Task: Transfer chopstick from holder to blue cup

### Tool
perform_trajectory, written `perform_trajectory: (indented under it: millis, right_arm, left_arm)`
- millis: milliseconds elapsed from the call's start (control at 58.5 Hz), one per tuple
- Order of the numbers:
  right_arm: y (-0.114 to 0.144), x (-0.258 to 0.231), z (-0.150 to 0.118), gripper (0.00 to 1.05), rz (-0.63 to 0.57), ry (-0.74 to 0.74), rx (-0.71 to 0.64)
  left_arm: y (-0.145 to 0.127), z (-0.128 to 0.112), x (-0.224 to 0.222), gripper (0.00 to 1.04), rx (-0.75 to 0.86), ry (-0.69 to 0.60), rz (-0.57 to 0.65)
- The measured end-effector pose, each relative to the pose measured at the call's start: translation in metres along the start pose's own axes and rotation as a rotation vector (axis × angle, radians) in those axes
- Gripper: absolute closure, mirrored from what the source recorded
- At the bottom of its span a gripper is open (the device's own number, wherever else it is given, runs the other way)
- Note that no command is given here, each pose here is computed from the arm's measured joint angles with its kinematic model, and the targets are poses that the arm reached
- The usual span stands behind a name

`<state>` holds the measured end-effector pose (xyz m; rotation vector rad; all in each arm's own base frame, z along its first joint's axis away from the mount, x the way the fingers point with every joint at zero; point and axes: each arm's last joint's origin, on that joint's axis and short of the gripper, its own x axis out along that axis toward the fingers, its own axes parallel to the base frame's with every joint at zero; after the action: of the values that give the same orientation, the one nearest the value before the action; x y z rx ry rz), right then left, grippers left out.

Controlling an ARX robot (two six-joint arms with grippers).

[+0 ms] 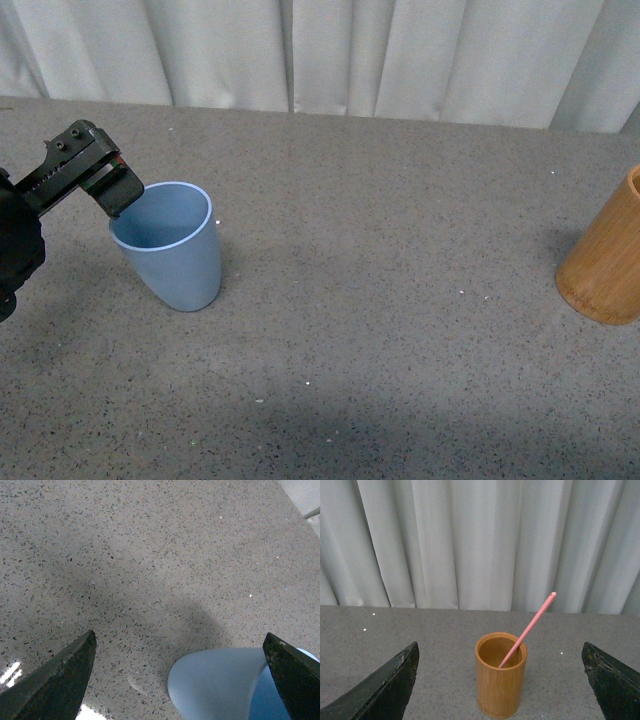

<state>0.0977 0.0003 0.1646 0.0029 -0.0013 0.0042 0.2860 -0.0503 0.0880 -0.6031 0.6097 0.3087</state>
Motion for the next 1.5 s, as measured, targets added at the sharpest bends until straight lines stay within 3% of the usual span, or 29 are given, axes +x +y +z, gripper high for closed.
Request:
perform_trajectory:
  millis: [564, 888, 1281, 1350, 1504]
  right_arm:
    - [0.000, 0.000, 0.000, 0.10, 0.000, 0.000, 0.000]
    - [0.000, 0.000, 0.000, 0.10, 0.000, 0.000, 0.000]
    - [0.000, 0.000, 0.000, 0.10, 0.000, 0.000, 0.000]
    - [0.000, 0.000, 0.000, 0.10, 0.000, 0.000, 0.000]
    - [0.000, 0.000, 0.000, 0.10, 0.000, 0.000, 0.000]
  left_arm:
    - [0.001, 0.008, -0.007, 0.07, -0.024, -0.022, -0.026]
    - [-0.003, -0.010, -0.017, 0.07, 0.022, 0.019, -0.065]
    - [0.003, -0.020, -0.010, 0.07, 0.055, 0.056, -0.023]
    - [0.004, -0.022, -0.009, 0.14, 0.062, 0.055, -0.010]
    - [0.005, -0.023, -0.007, 0.41, 0.062, 0.061, -0.013]
